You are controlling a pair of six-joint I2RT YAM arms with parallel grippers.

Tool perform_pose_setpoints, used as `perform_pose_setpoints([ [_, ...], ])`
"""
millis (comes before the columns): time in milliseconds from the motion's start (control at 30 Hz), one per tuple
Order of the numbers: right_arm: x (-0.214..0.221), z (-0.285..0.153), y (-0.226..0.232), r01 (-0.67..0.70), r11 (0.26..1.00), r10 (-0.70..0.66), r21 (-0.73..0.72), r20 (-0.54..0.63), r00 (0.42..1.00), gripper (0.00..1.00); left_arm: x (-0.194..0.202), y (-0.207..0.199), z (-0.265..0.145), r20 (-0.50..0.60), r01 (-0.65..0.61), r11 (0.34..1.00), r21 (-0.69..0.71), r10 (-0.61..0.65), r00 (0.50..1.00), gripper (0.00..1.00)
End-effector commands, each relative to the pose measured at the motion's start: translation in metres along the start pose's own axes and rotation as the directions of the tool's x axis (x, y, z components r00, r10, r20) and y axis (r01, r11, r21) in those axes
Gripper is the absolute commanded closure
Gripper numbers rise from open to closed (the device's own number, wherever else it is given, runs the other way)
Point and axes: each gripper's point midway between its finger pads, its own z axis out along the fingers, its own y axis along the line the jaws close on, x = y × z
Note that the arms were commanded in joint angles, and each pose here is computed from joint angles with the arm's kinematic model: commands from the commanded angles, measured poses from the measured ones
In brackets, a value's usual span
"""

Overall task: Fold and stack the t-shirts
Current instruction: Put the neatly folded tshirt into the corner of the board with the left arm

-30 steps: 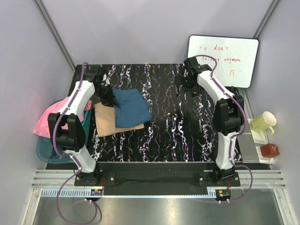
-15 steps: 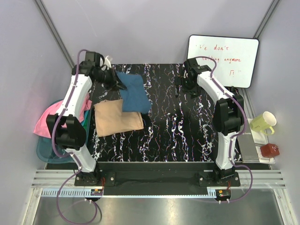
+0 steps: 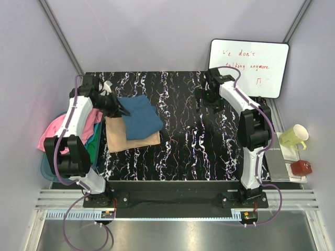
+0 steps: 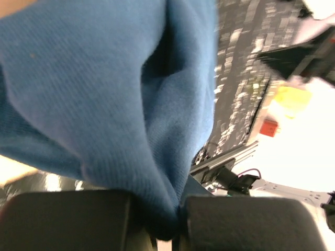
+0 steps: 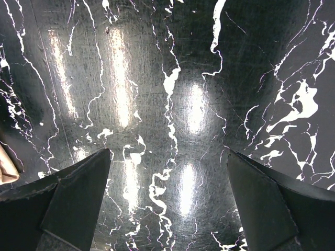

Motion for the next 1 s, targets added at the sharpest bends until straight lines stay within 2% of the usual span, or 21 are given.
perform_pose_setpoints([
  [0, -0.008, 0.001, 0.010, -0.003, 0.999, 0.003, -0.032, 0.011, 1.000, 0.00, 0.018, 0.034, -0.010, -0.006, 0.010, 0.997, -0.078, -0.011, 1.000, 1.00],
  [100, -0.009, 0.001, 0.013, -0.004, 0.999, 0.004, -0.045, 0.009, 1.000, 0.00, 0.027, 0.057, 0.003, -0.079, 0.050, 0.994, -0.093, -0.057, 0.995, 1.00],
  [200, -0.008, 0.003, 0.013, -0.003, 0.999, 0.003, -0.047, 0.004, 1.000, 0.00, 0.031, 0.076, 0.007, -0.124, 0.048, 0.984, -0.170, -0.070, 0.990, 1.00],
  [367, -0.007, 0.002, 0.014, -0.006, 0.999, 0.006, -0.049, 0.002, 1.000, 0.00, 0.017, 0.108, 0.003, -0.095, 0.035, 0.944, -0.327, -0.069, 0.993, 1.00],
  [567, -0.002, 0.004, 0.013, -0.004, 0.999, 0.004, -0.049, -0.012, 1.000, 0.00, -0.010, 0.129, 0.006, -0.089, 0.002, 0.901, -0.433, -0.045, 0.995, 0.85],
  [667, -0.001, 0.004, 0.013, -0.006, 0.999, 0.006, -0.049, -0.017, 1.000, 0.00, -0.016, 0.132, 0.012, -0.095, 0.002, 0.898, -0.440, -0.049, 0.994, 0.67],
  [700, 0.000, 0.004, 0.013, -0.007, 0.999, 0.006, -0.048, -0.019, 1.000, 0.00, -0.018, 0.134, 0.013, -0.092, 0.003, 0.895, -0.447, -0.049, 0.995, 0.45],
  [733, 0.000, 0.003, 0.013, -0.006, 0.999, 0.006, -0.052, -0.018, 1.000, 0.00, -0.017, 0.139, 0.014, -0.098, -0.001, 0.887, -0.461, -0.049, 0.994, 0.37],
  [833, -0.003, 0.000, 0.013, -0.007, 0.999, 0.007, -0.048, -0.008, 1.000, 0.00, -0.016, 0.144, 0.010, -0.092, -0.031, 0.864, -0.502, -0.017, 0.996, 0.04],
  [867, -0.003, -0.001, 0.012, -0.010, 0.999, 0.009, -0.047, -0.004, 1.000, 0.00, -0.020, 0.142, 0.007, -0.079, -0.055, 0.864, -0.500, 0.017, 0.997, 0.01],
  [967, -0.010, -0.013, 0.014, -0.005, 0.999, 0.007, -0.047, 0.029, 1.000, 0.00, -0.027, 0.122, -0.012, -0.006, -0.109, 0.863, -0.493, 0.122, 0.992, 0.01],
])
